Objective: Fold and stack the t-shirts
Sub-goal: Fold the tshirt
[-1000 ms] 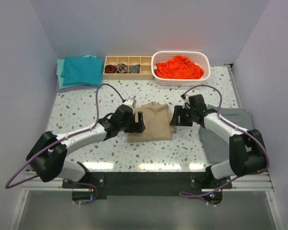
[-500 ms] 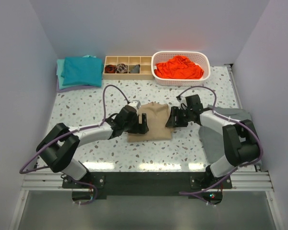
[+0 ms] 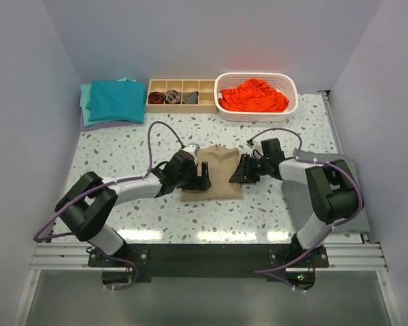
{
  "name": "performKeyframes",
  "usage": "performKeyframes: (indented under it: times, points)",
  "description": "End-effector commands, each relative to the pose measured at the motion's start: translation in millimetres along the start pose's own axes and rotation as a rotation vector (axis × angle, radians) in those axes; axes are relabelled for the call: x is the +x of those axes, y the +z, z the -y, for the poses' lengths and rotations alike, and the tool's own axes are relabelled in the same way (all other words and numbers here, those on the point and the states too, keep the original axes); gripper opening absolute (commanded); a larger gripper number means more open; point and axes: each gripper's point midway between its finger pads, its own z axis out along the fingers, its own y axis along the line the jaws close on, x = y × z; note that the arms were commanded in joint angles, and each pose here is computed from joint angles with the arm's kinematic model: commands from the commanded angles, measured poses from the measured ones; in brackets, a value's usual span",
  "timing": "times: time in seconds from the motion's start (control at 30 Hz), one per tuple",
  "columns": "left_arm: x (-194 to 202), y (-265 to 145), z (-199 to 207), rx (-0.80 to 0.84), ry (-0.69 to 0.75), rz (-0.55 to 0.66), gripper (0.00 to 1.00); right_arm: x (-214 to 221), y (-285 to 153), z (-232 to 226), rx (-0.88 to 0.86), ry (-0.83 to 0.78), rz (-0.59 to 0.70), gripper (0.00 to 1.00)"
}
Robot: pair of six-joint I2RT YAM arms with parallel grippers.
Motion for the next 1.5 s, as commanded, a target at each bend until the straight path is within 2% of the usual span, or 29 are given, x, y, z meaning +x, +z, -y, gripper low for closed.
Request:
performKeyframes:
  times: [0.0,0.2,0.3,0.37,0.43,0.47,0.53,0.57,0.6,0.63,0.67,0.7,0.83,0.97,1.27,1.3,1.4,1.43,1.47]
  points:
    - [5.6,4.6,2.2,0.026,0.001,-0.008,0.87,-6.1,5.0,-22.4,-0.146,0.023,0.024,0.32]
    - [16.2,7.6,-3.4,0.019,-0.001,-0.033,0.87,-9.3,8.8,-29.1,-0.210,0.053,0.038,0.13]
    - [20.1,7.4,-6.3,0.013,-0.003,-0.039,0.87,-16.1,6.3,-39.7,-0.293,0.083,0.059,0.08]
    - [21.4,7.7,-7.2,0.011,-0.003,-0.041,0.87,-23.6,2.8,-43.3,-0.366,0.086,0.091,0.07]
    - [23.3,8.3,-8.3,0.010,-0.002,-0.046,0.87,-25.0,-0.2,-42.2,-0.409,0.160,0.098,0.06]
    - [23.9,8.5,-8.3,0.010,-0.003,-0.048,0.87,-36.2,-8.3,-46.4,-0.466,0.127,0.138,0.06]
    - [24.8,9.0,-8.7,0.010,-0.002,-0.051,0.87,-35.1,-12.0,-42.6,-0.517,0.214,0.134,0.05]
    - [25.3,9.0,-8.7,0.011,-0.001,-0.052,0.87,-47.0,-22.1,-46.5,-0.569,0.166,0.192,0.06]
    - [26.4,9.6,-10.1,0.008,-0.002,-0.055,0.87,-42.0,-22.5,-43.1,-0.593,0.246,0.164,0.05]
    - [27.9,9.8,-10.9,0.005,0.001,-0.059,0.87,-53.2,-36.4,-54.7,-0.670,0.153,0.241,0.05]
    - [28.3,10.0,-11.1,0.004,-0.001,-0.060,0.87,-56.5,-42.1,-52.1,-0.702,0.175,0.253,0.05]
    - [31.1,10.7,-13.1,-0.001,0.000,-0.068,0.87,-57.0,-39.1,-48.3,-0.707,0.258,0.215,0.04]
    - [36.5,12.0,-17.8,-0.016,0.000,-0.082,0.87,-58.7,-36.7,-46.9,-0.707,0.246,0.214,0.05]
    - [37.2,12.1,-19.5,-0.023,0.000,-0.081,0.87,-63.9,-53.3,-63.2,-0.736,0.145,0.237,0.04]
    - [33.5,17.2,-15.3,-0.008,0.009,-0.083,0.87,-70.3,-88.4,-96.2,-0.780,0.068,0.263,0.06]
    - [34.2,18.0,-14.8,-0.007,0.010,-0.086,0.87,-70.8,-86.7,-95.5,-0.768,0.044,0.264,0.06]
    - [33.2,20.6,-13.7,-0.004,0.015,-0.090,0.87,-65.3,-64.9,-73.2,-0.690,0.111,0.226,0.06]
    - [32.6,20.9,-13.4,-0.004,0.015,-0.090,0.87,-55.7,-48.4,-54.3,-0.609,0.248,0.160,0.04]
    - [32.6,20.8,-13.5,-0.004,0.018,-0.091,0.87,-49.5,-36.9,-38.4,-0.537,0.182,0.169,0.04]
